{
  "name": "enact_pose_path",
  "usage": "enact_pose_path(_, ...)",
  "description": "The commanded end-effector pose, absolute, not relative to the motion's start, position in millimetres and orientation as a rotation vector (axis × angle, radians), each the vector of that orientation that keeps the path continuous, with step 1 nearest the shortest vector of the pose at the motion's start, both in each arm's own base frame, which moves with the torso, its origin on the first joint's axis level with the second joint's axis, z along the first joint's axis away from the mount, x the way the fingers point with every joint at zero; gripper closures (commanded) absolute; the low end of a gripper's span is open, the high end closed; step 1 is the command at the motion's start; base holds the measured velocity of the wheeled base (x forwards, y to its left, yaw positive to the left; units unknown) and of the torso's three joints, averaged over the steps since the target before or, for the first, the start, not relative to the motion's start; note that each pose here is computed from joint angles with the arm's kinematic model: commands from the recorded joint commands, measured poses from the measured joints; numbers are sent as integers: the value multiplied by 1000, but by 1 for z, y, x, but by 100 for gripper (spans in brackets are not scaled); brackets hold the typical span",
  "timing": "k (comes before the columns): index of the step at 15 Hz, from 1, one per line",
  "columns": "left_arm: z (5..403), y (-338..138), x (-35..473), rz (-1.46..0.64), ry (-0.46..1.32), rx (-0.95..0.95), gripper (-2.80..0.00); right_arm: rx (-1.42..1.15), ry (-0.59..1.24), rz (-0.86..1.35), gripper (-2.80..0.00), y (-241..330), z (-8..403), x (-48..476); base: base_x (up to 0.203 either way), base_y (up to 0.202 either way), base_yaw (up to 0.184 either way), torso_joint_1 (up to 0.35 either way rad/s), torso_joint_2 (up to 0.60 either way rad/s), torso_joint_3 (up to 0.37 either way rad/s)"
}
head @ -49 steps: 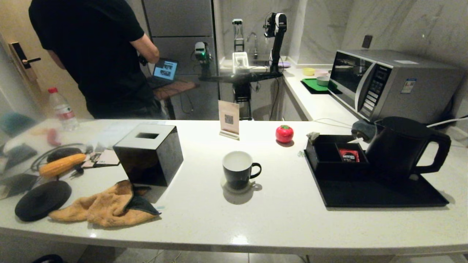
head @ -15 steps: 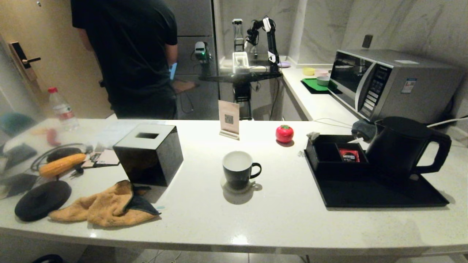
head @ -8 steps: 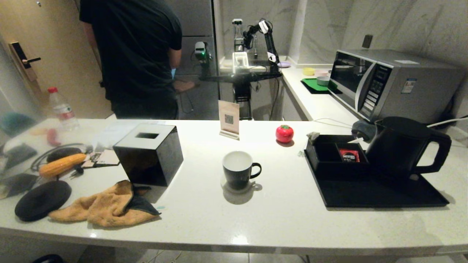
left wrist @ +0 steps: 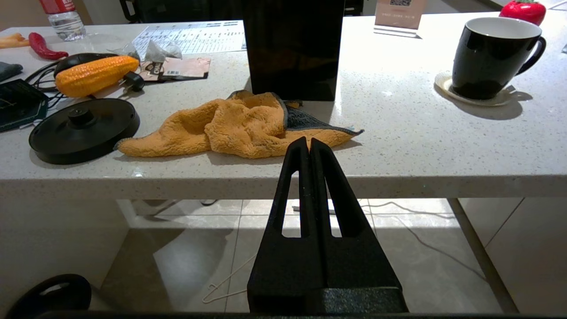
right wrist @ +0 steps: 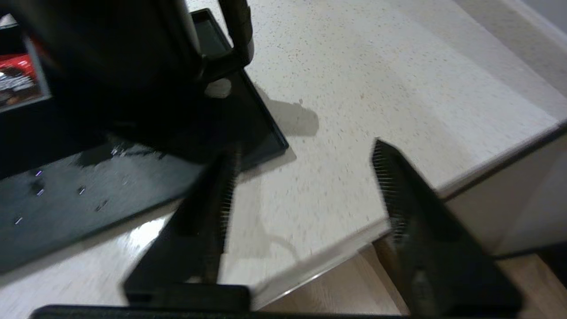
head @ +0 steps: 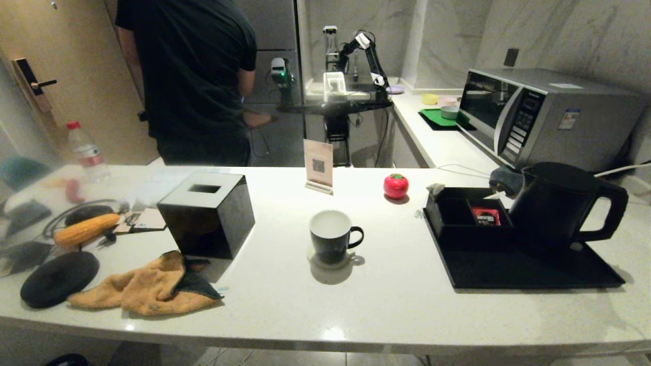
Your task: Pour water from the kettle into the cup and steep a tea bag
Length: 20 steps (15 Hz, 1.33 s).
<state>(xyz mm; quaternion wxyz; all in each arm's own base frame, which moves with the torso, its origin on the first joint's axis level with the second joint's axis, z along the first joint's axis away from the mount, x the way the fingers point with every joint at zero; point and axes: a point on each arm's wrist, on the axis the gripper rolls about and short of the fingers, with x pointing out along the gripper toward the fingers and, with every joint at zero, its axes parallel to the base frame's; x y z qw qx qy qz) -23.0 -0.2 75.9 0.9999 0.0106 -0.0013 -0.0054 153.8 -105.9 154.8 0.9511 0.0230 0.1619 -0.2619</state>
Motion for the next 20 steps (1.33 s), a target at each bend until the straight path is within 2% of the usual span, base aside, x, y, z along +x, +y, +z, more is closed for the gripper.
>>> enact_pose_path(1,76,0,-23,-11,-2,21,0,60,362,-531,-280,-118,138,171,0,0,0,0,0,0)
enact_pose_path(5,76,0,-23,-11,-2,21,0,77,337,-529,-280,-133,122,192,0,0,0,0,0,0)
enact_pose_path(10,76,0,-23,-11,-2,21,0,85,270,-359,-280,-140,105,209,0,0,0,0,0,0)
enact_pose_path(20,76,0,-23,-11,-2,21,0,31,192,-357,-280,-176,90,262,0,0,0,0,0,0)
